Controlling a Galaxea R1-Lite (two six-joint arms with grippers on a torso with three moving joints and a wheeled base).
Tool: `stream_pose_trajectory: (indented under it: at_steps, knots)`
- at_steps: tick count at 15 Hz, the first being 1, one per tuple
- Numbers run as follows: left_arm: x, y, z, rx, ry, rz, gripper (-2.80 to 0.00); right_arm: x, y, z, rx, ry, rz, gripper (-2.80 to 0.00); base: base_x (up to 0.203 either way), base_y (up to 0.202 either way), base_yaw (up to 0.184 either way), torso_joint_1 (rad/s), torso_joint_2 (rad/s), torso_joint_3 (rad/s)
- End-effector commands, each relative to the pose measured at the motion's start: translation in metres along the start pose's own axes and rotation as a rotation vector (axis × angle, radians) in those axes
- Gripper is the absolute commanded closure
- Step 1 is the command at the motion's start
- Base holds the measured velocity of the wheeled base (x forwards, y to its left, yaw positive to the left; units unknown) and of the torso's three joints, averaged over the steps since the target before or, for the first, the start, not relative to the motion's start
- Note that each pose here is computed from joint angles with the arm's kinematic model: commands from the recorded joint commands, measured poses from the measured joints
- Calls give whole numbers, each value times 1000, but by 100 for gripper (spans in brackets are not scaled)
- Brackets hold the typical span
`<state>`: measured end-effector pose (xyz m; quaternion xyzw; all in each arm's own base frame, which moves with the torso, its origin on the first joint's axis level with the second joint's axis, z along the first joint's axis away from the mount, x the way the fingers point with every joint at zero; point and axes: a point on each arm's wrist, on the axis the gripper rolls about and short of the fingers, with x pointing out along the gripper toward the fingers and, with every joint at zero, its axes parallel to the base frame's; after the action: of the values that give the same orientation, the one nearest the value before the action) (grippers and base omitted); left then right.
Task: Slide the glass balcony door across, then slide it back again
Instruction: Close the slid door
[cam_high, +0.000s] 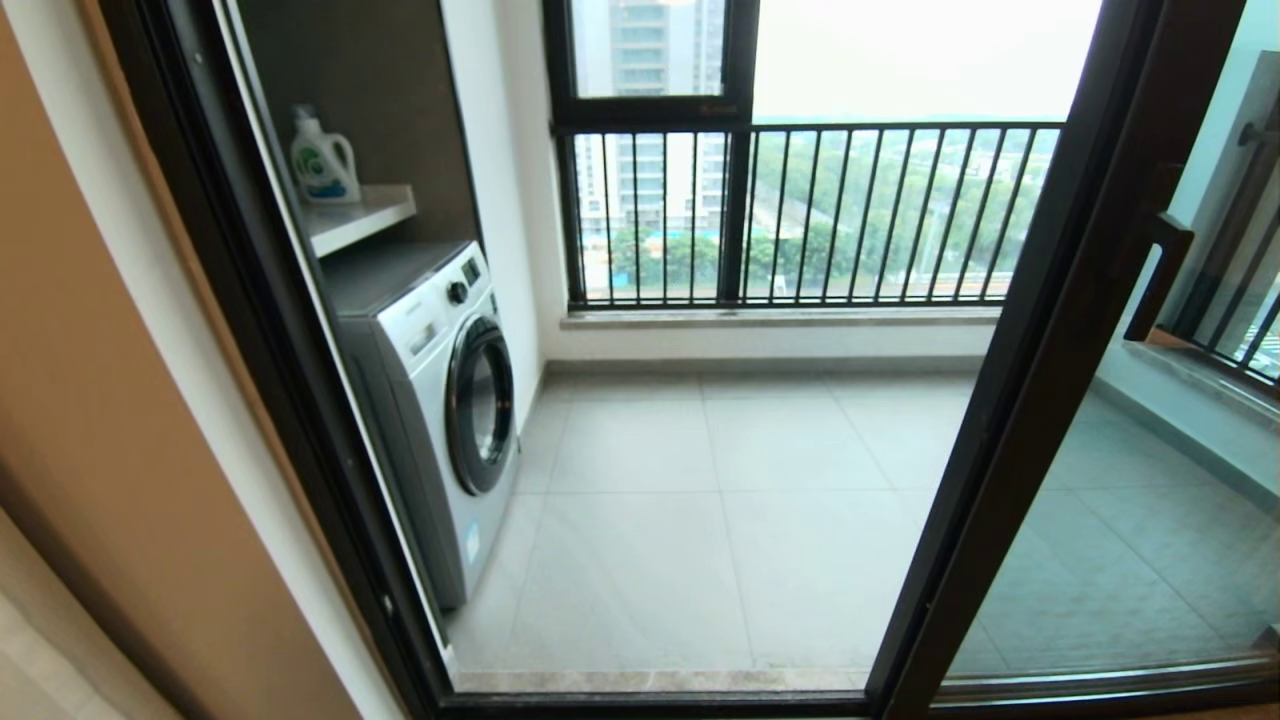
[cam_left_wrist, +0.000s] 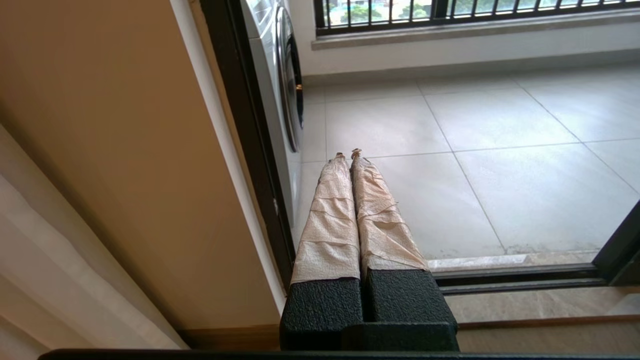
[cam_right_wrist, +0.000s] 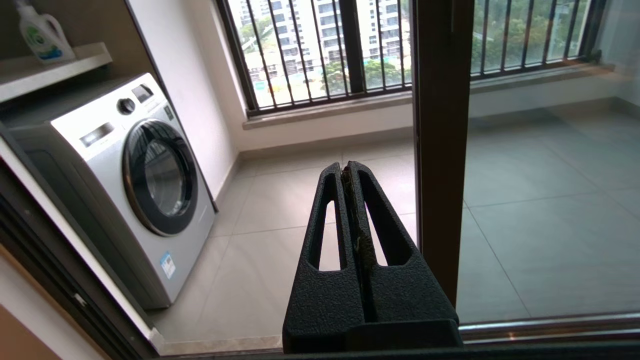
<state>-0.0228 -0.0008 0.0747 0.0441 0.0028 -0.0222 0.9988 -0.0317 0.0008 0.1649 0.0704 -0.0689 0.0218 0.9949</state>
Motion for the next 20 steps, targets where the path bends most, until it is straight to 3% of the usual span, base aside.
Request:
stream_pose_trajectory:
  at_steps: [1, 7, 10, 12, 15, 20]
  knots:
    - [0, 0, 0, 1, 0, 0, 0, 32, 5, 39, 10, 75, -9, 0, 0, 0, 0, 0, 0, 0]
    - [0, 0, 0, 0, 2, 0, 0, 151, 9, 102, -8, 223, -37, 0, 0, 0, 0, 0, 0, 0]
    - [0, 0, 0, 0, 3, -1, 0, 208, 6, 116, -87, 251, -97, 0, 0, 0, 0, 0, 0, 0]
    - [0, 0, 0, 0, 3, -1, 0, 234, 1, 112, -185, 291, -209, 0, 0, 0, 0, 0, 0, 0]
    - [0, 0, 0, 0, 2, 0, 0, 240, -19, 110, -207, 323, -339, 0, 0, 0, 0, 0, 0, 0]
    - [0, 0, 0, 0, 2, 0, 0, 234, -55, 132, -199, 266, -501, 0, 0, 0, 0, 0, 0, 0]
